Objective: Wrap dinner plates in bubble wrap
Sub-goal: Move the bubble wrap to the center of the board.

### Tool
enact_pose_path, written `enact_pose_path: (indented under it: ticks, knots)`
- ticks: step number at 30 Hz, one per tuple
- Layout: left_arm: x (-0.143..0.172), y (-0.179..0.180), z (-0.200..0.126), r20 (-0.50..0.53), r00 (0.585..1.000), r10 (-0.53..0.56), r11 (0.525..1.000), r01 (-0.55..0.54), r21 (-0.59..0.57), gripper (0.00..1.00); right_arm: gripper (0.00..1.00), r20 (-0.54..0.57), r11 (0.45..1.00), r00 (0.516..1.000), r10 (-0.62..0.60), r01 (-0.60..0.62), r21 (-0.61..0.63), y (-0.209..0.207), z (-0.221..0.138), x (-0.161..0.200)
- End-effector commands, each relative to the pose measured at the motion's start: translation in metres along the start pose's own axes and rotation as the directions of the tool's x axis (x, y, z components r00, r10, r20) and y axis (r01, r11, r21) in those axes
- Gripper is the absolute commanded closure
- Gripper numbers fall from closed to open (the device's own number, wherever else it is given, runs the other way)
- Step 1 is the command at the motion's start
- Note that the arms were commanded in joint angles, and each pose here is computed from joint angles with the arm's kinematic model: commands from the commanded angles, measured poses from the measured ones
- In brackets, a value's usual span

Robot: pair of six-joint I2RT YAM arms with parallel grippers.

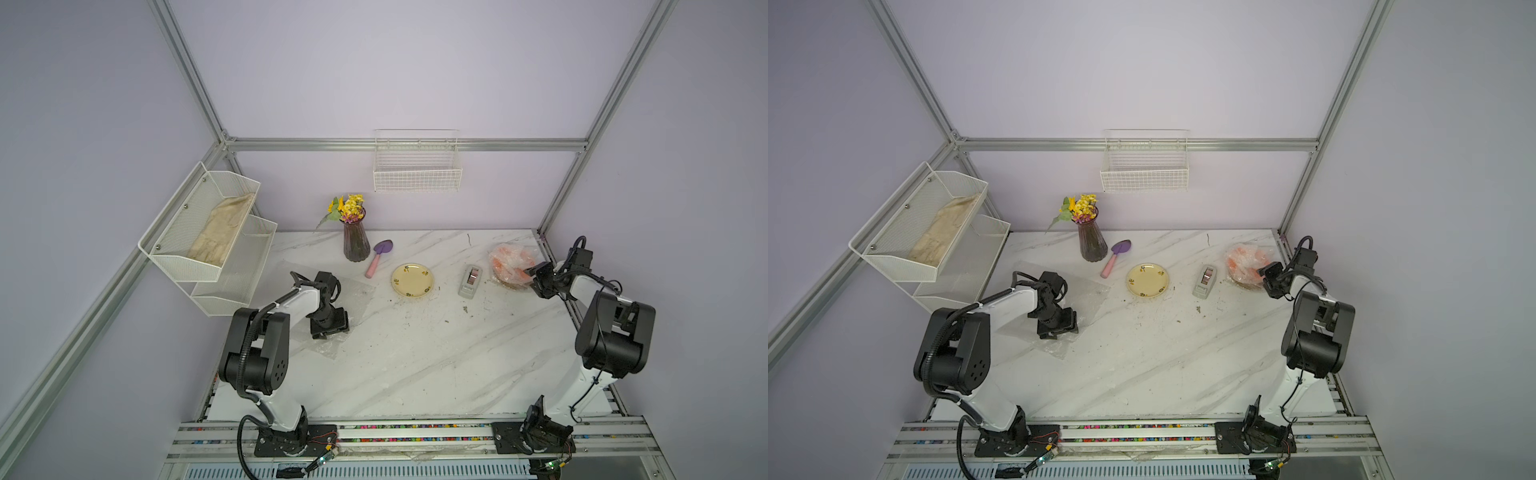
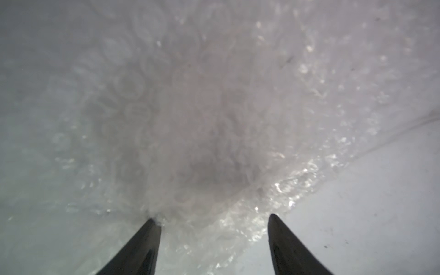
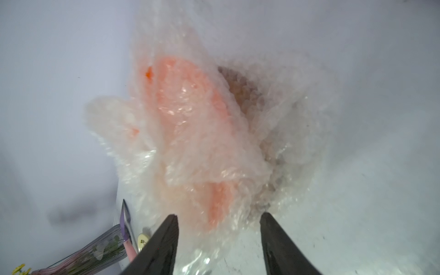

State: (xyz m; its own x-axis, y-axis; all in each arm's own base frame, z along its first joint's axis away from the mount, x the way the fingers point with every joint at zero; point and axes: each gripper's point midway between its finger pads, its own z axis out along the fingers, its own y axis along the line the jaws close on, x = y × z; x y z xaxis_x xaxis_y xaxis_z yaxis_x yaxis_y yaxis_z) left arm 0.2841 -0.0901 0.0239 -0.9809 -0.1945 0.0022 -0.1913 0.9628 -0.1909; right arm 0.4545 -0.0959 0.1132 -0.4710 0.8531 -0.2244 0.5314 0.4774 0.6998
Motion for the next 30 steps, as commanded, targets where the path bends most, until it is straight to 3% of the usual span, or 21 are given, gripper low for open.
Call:
enact_pose_path:
  ticks: [1,7,12,15,18,21,24,27,30]
  knots:
    - [0.066,-0.058,0.037,-0.224,0.975,0.010,0.982,0.033,0.186,0.30,0.41,0.041,0.999,0.999,-0.031,0.030,0.019,0.006,-0.029,0.002]
    - [0.107,-0.154,0.058,-0.253,0.956,0.147,0.952,-0.067,0.299,0.30,0.41,0.020,0.998,0.999,-0.046,0.046,-0.041,0.021,-0.055,0.023]
    - [0.137,-0.238,0.072,-0.269,0.912,0.310,0.901,-0.192,0.389,0.30,0.41,-0.048,0.992,0.995,-0.091,0.087,-0.093,0.042,-0.056,0.060]
    - [0.156,-0.291,0.065,-0.250,0.865,0.434,0.831,-0.278,0.481,0.31,0.42,-0.117,0.985,0.982,-0.145,0.132,-0.114,0.055,-0.048,0.095]
    - [0.162,-0.327,0.025,-0.157,0.839,0.521,0.757,-0.368,0.540,0.29,0.44,-0.213,0.978,0.959,-0.188,0.161,-0.136,0.065,-0.038,0.136]
    - [0.151,-0.337,-0.026,-0.045,0.853,0.519,0.710,-0.402,0.578,0.25,0.45,-0.320,0.963,0.913,-0.254,0.208,-0.171,0.075,-0.027,0.187]
    - [0.135,-0.330,-0.070,0.043,0.872,0.488,0.696,-0.418,0.584,0.22,0.47,-0.411,0.951,0.859,-0.306,0.255,-0.175,0.073,-0.018,0.235]
    - [0.106,-0.293,-0.083,0.079,0.903,0.423,0.755,-0.399,0.521,0.22,0.50,-0.456,0.942,0.824,-0.336,0.300,-0.151,0.063,-0.013,0.266]
    - [0.073,-0.224,-0.064,0.056,0.941,0.334,0.870,-0.331,0.365,0.24,0.51,-0.502,0.936,0.793,-0.345,0.331,-0.121,0.046,-0.008,0.290]
